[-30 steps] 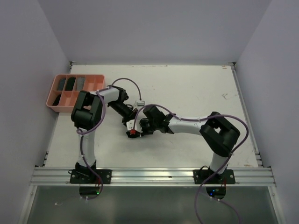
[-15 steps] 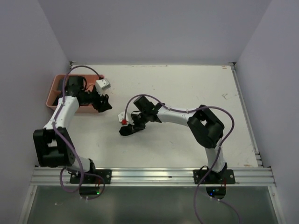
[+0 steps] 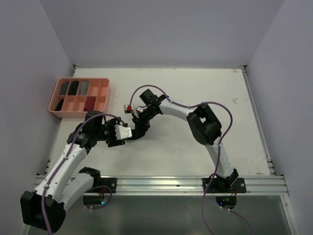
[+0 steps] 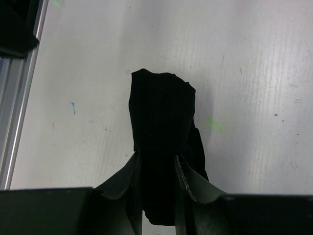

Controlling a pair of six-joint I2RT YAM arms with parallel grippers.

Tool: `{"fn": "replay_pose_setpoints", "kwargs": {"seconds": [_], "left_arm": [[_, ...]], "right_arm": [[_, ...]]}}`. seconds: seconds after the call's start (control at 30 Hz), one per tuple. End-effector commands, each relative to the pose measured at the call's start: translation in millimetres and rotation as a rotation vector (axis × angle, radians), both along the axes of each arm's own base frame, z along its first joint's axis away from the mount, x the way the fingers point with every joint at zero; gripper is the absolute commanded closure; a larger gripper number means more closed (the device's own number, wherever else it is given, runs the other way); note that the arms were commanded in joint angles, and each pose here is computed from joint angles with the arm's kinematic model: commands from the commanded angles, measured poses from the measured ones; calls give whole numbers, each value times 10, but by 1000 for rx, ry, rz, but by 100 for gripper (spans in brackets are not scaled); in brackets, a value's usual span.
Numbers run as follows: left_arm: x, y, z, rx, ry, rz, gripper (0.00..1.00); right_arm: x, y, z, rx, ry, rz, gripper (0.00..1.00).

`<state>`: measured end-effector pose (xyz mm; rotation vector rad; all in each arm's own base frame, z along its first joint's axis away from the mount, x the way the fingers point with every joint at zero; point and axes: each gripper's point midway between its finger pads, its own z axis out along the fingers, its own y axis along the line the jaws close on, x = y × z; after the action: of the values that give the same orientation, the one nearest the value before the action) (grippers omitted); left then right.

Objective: Roll the underwear
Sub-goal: Roll the underwear, then place the rolled underwear into the container

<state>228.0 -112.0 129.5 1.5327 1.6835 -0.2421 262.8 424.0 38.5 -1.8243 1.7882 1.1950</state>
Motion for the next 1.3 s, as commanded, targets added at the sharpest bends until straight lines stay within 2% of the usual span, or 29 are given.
{"fn": "replay_pose_setpoints", "kwargs": {"seconds": [0.0, 0.23, 0.4, 0.83, 0.97, 1.13, 1.2, 1.23, 1.27], "left_arm": [[116, -6, -112, 84, -93, -4, 25], [154, -271, -467, 111, -33, -33, 24], [290, -375, -477, 77, -37, -9, 23], [174, -510, -912, 87, 57, -13, 24], [141, -457, -1087, 124, 95, 8, 32], [111, -436, -1218, 149, 131, 3, 37], [91, -445, -1230, 151, 144, -7, 46], [70, -456, -1250, 152, 158, -16, 56], [65, -453, -1255, 159, 169, -18, 61]], "right_arm": [[-502, -533, -699, -330, 265, -43, 100], [-486, -531, -737, -335, 273, -52, 100], [-469, -546, -724, -335, 252, -60, 100], [-461, -524, -733, -336, 262, -68, 100], [-469, -536, -720, -329, 259, -60, 100], [-515, -556, -716, -328, 270, -42, 100], [-519, -554, -712, -328, 273, -40, 100], [-523, -552, -713, -328, 277, -39, 100], [-539, -536, -702, -321, 286, -36, 100]]}}
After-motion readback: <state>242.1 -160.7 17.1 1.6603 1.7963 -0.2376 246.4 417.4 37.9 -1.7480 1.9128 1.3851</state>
